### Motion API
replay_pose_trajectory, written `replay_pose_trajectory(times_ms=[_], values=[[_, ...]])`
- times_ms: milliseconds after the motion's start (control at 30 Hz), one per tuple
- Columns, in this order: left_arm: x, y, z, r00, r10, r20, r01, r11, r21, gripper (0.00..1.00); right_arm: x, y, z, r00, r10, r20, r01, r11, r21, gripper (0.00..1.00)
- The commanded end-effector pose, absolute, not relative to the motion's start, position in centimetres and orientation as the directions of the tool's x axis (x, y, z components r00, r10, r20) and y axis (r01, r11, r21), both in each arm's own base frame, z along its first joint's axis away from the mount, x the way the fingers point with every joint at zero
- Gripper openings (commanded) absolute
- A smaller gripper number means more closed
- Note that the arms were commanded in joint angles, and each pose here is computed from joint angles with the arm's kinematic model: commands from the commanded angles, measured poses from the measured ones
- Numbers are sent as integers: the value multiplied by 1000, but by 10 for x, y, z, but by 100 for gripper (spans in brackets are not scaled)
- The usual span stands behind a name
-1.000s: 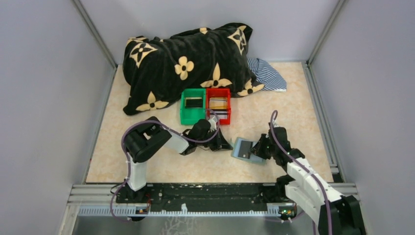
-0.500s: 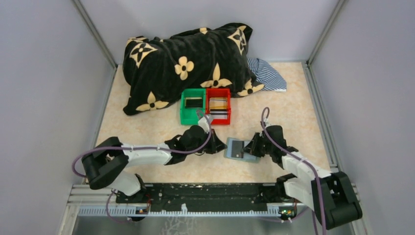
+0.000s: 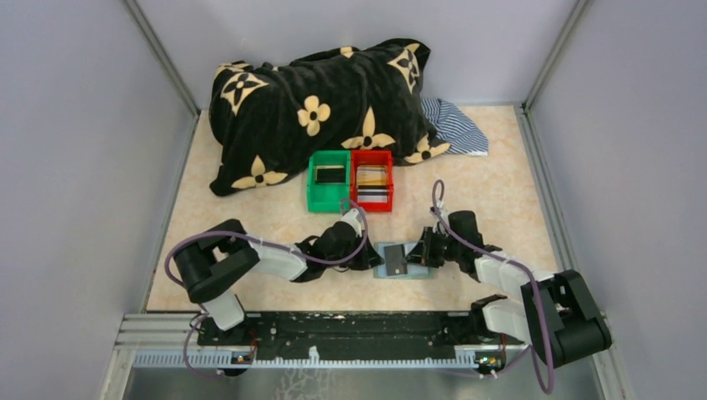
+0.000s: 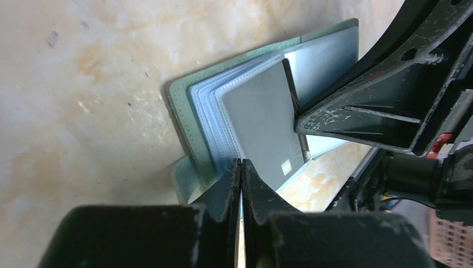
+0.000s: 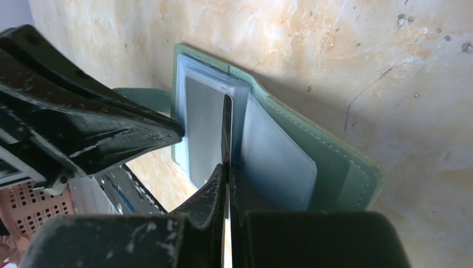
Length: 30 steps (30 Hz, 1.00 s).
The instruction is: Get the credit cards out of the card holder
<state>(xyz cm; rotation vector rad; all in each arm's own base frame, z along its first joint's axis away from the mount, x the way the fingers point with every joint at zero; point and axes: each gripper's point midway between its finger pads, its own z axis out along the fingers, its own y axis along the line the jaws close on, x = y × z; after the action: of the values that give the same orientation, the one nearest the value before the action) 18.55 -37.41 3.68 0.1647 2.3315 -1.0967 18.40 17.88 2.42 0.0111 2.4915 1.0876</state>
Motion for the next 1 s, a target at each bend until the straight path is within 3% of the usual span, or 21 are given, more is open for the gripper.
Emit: replay_pose_trajectory(times_ms=[0,367,467,767,967], values=[[182,-374,24,-864,-138,-485,297,638,-710,7,194,185,40,-878,151,-453,-246,671,700,0],[181,-365,-5,-887,-98,-451,263,697,-668,6,193,187,44,-873,162,-460,-254,655,712,0],[182,-368,-6,-892,-94,-442,260,693,-672,6,193,186,47,-866,171,-470,-257,654,712,8],[179,-365,-12,-899,-85,-429,251,703,-665,6,195,184,53,-849,199,-490,-258,653,712,18],[179,-361,-18,-907,-87,-411,228,719,-657,6,194,184,57,-851,240,-468,-241,612,753,18]])
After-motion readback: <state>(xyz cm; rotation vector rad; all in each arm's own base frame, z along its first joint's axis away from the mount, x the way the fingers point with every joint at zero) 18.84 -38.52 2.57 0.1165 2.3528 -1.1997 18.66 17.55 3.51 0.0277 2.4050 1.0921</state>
